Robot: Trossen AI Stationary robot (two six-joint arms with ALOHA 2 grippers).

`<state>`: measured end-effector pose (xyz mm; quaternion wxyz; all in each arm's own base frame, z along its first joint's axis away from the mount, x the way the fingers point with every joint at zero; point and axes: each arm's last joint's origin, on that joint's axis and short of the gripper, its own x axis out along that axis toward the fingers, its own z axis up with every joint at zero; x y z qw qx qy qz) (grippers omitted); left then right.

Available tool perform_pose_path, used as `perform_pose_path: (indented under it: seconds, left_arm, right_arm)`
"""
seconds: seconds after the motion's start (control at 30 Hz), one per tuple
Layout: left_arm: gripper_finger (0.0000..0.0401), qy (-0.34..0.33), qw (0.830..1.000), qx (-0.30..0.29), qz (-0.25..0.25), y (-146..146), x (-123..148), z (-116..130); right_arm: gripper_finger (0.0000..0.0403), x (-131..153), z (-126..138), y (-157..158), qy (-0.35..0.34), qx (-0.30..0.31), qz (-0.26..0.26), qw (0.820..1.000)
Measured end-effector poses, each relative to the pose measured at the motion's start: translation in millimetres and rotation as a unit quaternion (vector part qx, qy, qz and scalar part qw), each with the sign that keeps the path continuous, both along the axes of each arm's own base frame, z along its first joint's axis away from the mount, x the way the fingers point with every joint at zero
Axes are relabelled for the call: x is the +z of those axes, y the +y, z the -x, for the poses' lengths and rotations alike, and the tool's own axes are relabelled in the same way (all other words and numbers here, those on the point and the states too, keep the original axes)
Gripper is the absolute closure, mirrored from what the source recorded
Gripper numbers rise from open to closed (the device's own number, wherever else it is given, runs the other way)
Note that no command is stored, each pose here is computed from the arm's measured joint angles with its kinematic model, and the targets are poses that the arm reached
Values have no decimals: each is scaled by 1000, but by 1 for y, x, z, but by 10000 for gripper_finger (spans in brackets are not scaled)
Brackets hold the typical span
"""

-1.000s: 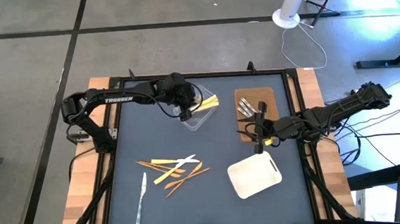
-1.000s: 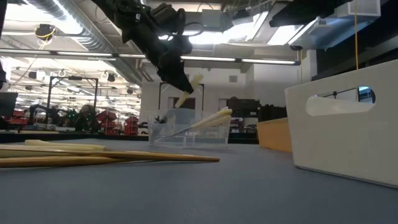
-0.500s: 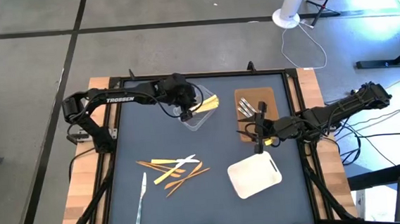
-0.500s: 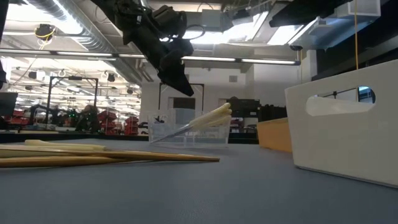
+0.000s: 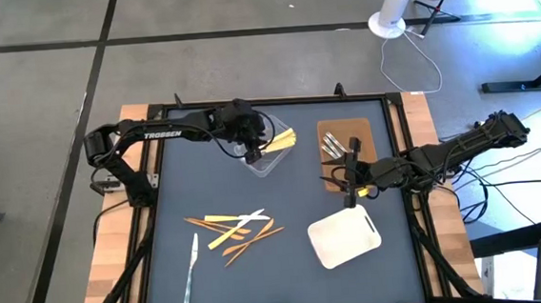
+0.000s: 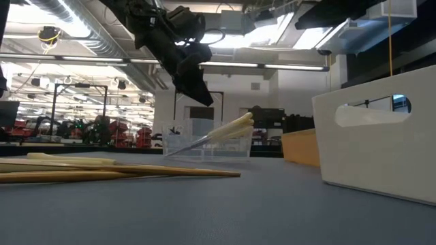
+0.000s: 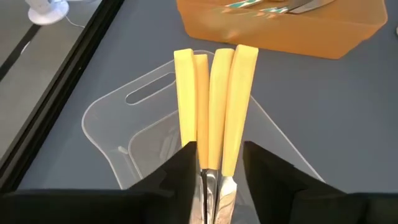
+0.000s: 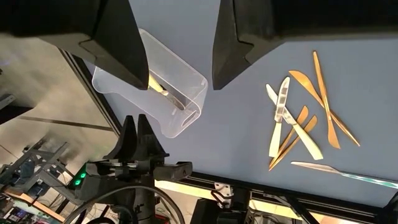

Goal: Sort silverware by color (type)
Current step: Put the gold knife into the white bin

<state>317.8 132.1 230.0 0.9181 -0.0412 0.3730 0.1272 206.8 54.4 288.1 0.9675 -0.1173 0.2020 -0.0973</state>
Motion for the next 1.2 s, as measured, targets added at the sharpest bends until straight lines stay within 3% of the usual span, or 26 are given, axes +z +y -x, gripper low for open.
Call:
perform_pose_path:
  seconds: [0.27, 0.53, 0.77, 0.9, 1.2]
  left_arm:
    - [213, -6, 1000, 12, 12, -1, 1, 0]
    - [214, -38, 997, 40, 62, -14, 23, 10]
    - [226, -50, 996, 9, 67, -46, 54, 29]
    - [227, -40, 994, 2, 98, -68, 63, 38]
    - [227, 50, 983, -10, 176, -123, 52, 45]
  right_arm:
    - [235, 0, 0, 0, 0, 0, 0, 1000]
    - [235, 0, 0, 0, 1, 0, 0, 1000]
    - [235, 0, 0, 0, 2, 8, -3, 1000]
    - [235, 0, 0, 0, 2, 8, -4, 1000]
    - [235, 0, 0, 1, 3, 15, -7, 1000]
